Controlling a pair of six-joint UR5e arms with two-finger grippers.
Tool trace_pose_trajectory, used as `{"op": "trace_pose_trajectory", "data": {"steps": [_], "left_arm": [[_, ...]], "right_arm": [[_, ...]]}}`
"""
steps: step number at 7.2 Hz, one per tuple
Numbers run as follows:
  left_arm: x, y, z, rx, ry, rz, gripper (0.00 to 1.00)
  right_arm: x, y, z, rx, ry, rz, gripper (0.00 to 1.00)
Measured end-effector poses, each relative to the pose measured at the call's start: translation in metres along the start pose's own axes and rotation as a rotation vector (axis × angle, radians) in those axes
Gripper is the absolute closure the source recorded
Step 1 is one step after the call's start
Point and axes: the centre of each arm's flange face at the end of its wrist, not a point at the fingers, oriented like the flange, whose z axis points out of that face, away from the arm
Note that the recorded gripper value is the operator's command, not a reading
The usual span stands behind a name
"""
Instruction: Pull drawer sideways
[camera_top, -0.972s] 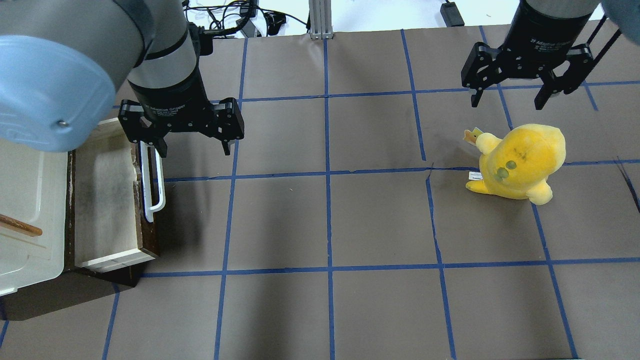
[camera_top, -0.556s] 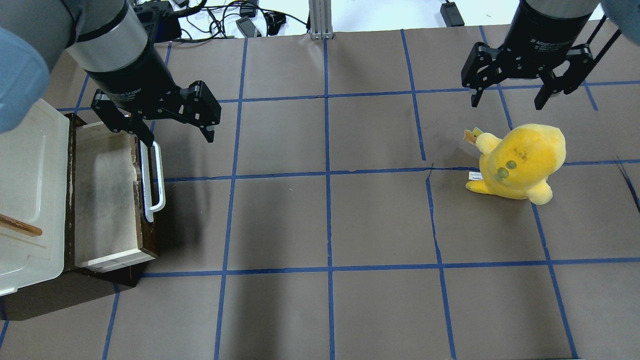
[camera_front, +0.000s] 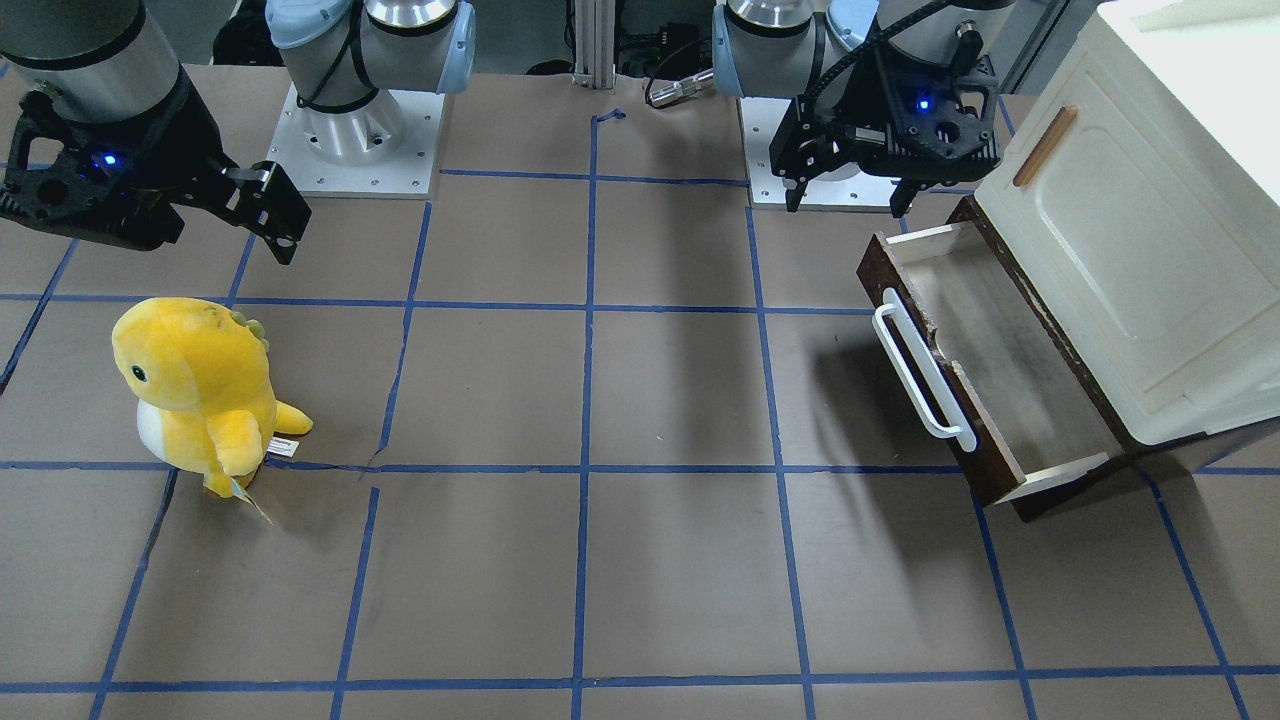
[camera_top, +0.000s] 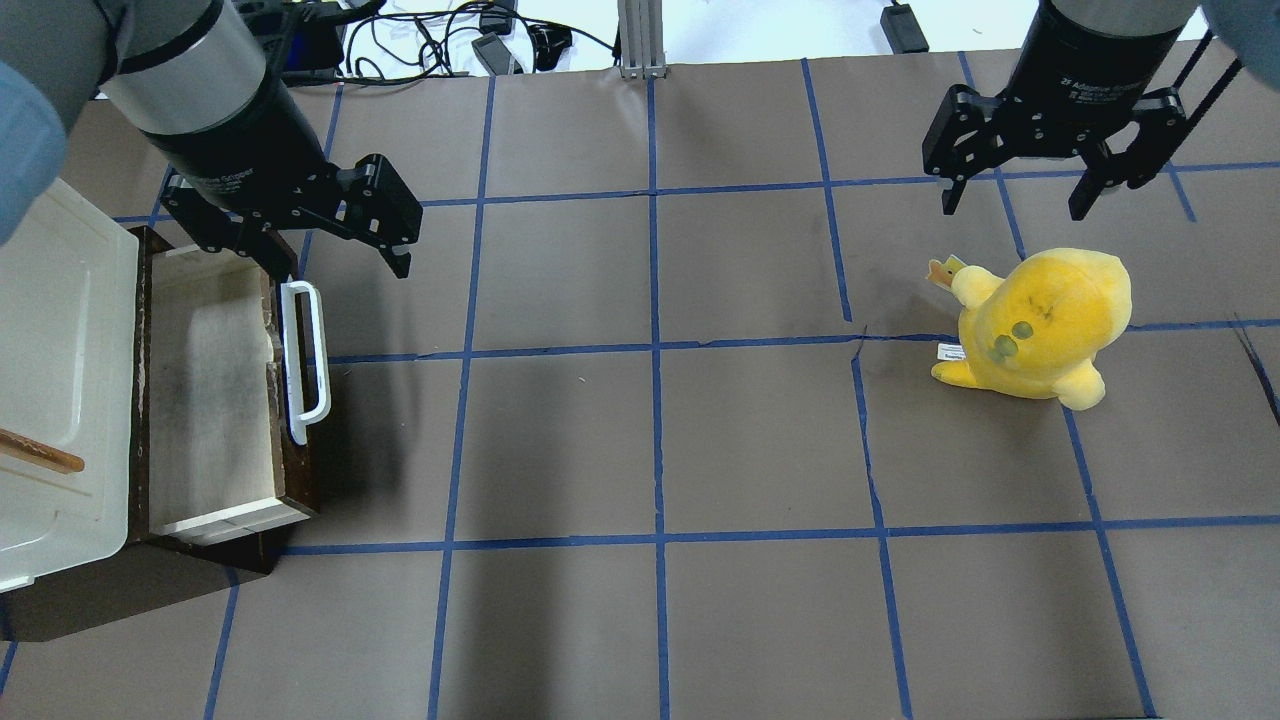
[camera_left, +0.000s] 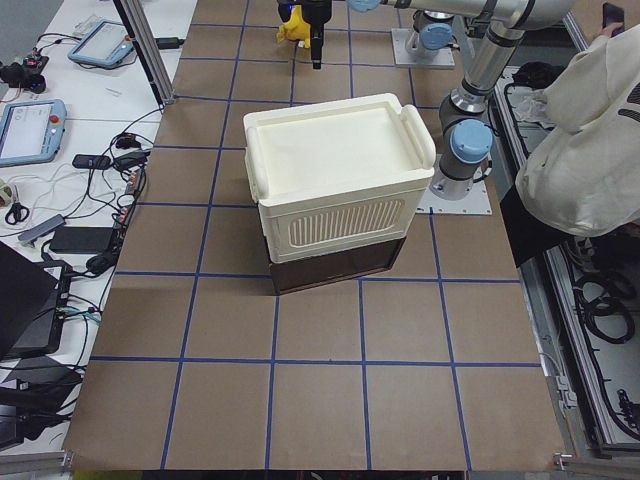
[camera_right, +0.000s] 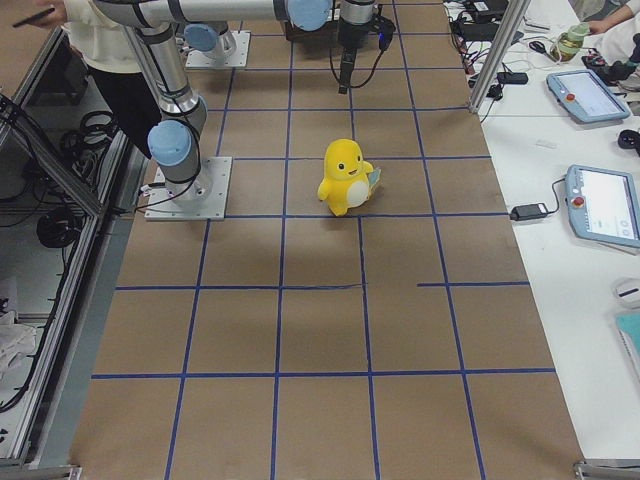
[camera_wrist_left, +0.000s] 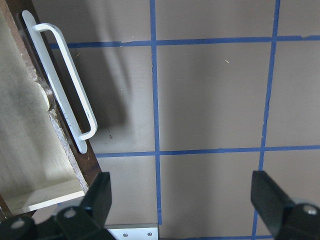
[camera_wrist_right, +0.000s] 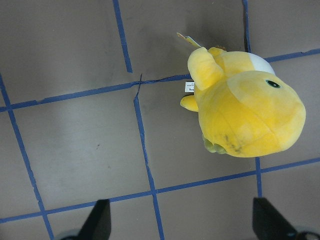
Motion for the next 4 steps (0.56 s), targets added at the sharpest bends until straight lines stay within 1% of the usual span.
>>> {"op": "trace_pose_trajectory", "data": {"steps": [4], "left_arm": [[-0.0001,-0.0081,-0.0001,0.069,-0.001,0.002,0.00]], "right_arm": [[0.0002,-0.0001,0.0000,0.000,0.000,0.000,0.00]]}}
